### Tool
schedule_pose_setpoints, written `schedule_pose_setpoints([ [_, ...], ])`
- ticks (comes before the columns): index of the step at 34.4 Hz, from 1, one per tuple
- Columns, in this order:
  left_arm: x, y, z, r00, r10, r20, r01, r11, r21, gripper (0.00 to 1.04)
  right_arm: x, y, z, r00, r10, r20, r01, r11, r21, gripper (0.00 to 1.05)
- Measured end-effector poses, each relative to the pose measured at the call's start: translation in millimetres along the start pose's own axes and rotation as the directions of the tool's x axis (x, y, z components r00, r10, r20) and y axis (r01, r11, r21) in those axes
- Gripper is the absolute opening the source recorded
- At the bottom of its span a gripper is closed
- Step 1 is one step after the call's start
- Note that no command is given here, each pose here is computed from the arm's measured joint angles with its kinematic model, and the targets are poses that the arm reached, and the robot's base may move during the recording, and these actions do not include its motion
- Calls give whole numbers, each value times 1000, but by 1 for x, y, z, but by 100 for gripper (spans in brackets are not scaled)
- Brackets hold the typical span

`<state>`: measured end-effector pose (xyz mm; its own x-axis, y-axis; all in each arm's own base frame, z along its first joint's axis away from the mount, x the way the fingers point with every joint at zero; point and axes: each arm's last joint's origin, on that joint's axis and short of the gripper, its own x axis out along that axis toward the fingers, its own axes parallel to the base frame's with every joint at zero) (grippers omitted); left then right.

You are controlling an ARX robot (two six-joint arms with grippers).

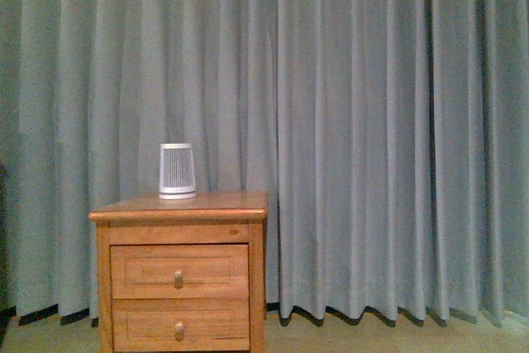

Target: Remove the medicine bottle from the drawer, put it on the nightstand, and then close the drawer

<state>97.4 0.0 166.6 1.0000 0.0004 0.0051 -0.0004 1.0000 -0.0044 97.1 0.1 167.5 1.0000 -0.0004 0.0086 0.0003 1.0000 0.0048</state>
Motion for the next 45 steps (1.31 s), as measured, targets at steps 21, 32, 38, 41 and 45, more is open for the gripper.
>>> schedule_pose_setpoints([
  [21,0,0,0,1000,0,0,0,1000,0,98,0,0,0,1000,0,0,0,1000,0,98],
  [32,0,0,0,1000,0,0,0,1000,0,98,0,0,0,1000,0,0,0,1000,0,98],
  [38,0,0,0,1000,0,0,0,1000,0,98,0,0,0,1000,0,0,0,1000,0,98],
  [41,0,0,0,1000,0,0,0,1000,0,98,0,0,0,1000,0,0,0,1000,0,98],
  [45,0,0,0,1000,0,0,0,1000,0,98,0,0,0,1000,0,0,0,1000,0,98],
])
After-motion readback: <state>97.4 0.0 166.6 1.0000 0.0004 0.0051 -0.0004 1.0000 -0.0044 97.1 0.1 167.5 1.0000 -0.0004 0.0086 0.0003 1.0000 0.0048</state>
